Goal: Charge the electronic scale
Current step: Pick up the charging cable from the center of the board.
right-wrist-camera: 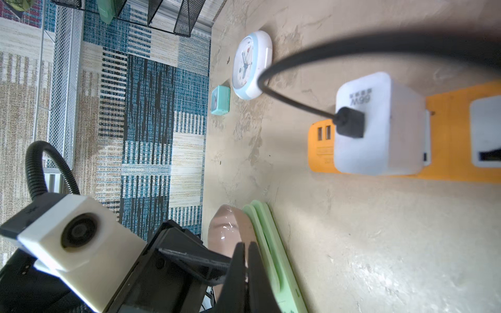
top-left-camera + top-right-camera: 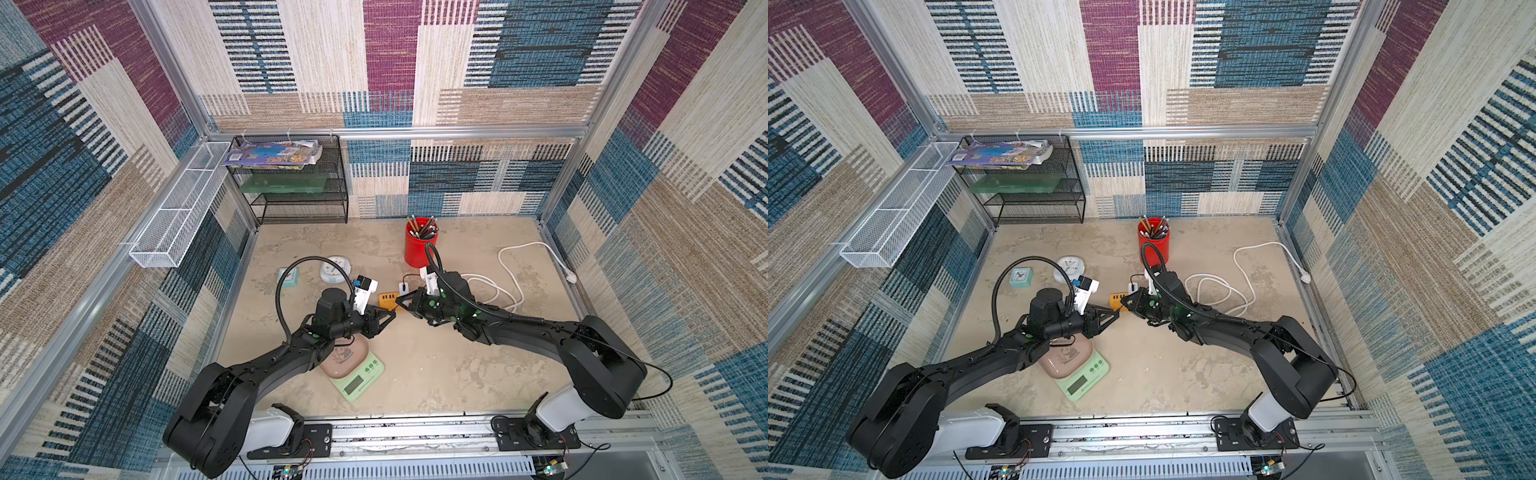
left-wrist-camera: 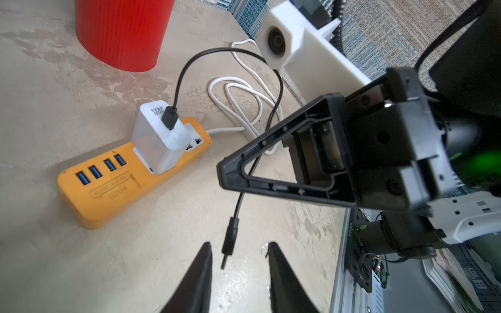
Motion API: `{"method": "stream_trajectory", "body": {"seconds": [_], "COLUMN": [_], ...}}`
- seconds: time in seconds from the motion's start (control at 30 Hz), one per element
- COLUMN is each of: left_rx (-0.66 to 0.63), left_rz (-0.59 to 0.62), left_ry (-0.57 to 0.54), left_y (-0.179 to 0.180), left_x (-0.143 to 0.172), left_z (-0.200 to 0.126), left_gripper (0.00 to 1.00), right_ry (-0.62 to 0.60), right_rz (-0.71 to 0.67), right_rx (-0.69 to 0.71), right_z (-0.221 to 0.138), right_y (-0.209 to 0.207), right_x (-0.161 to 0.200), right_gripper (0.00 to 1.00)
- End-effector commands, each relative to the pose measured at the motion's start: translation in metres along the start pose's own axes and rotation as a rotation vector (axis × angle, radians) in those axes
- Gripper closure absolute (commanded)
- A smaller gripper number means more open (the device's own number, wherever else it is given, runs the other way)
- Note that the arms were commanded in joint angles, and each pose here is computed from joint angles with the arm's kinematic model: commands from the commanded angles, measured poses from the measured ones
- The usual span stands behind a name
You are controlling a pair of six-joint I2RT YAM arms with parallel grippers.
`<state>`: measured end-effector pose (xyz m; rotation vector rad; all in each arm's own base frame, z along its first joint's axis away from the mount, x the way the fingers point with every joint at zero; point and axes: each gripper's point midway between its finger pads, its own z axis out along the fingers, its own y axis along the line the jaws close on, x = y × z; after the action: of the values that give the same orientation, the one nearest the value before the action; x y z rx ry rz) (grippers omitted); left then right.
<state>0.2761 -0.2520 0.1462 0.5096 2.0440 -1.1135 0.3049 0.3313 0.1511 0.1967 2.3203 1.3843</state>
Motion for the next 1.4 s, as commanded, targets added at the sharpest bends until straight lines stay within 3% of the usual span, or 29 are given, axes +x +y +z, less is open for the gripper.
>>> {"method": "stream_trajectory", "body": {"seconds": [0.0,0.57,0.67,0.83,0.97,1.1,1.2,1.37], "left_rx": [0.017,0.023,0.027,0.026,0.019,0.025,0.032,0.045], "left_rz": [0.047,0.055,0.062,0.073,0.081,0.088,0.091,0.113], "left_ry": [-0.023,-0.030,-0.033,-0.036,-0.032,-0.028,-0.022,-0.004], "left_y": [-0.003,-0.003,-0.005,-0.007,-0.008,-0.012,-0.014,-0.019], "left_x": [-0.005,-0.009,-0.010,-0.013,-0.017,-0.021,-0.023,-0.026], "left_z": [0.001,0.004,0.002,0.000,-0.001,-0.002,-0.002,-0.004], "left_gripper": [0.66,0.85,0.87,0.90,0.90,0.91,0.91,0.91], "right_ry": [-0.021,-0.022,-0.023,-0.021,-0.020,-0.026,-0.065,-0.184], "right_rz": [-0.013,-0.014,-0.014,-0.049,-0.155,-0.276,-0.395,-0.655], "right_rx": [-0.052,-0.065,-0.064,-0.045,0.011,0.066,0.078,-0.008], "right_z": [-0.003,-0.007,-0.007,-0.012,-0.031,-0.063,-0.089,-0.130], "right_y": [0.014,0.018,0.018,0.013,-0.004,-0.029,-0.033,0.006], "right_x": [-0.005,-0.004,-0.005,-0.006,-0.003,0.002,-0.001,-0.022], "right_gripper": [0.94,0.92,0.88,0.67,0.49,0.48,0.53,0.51]}}
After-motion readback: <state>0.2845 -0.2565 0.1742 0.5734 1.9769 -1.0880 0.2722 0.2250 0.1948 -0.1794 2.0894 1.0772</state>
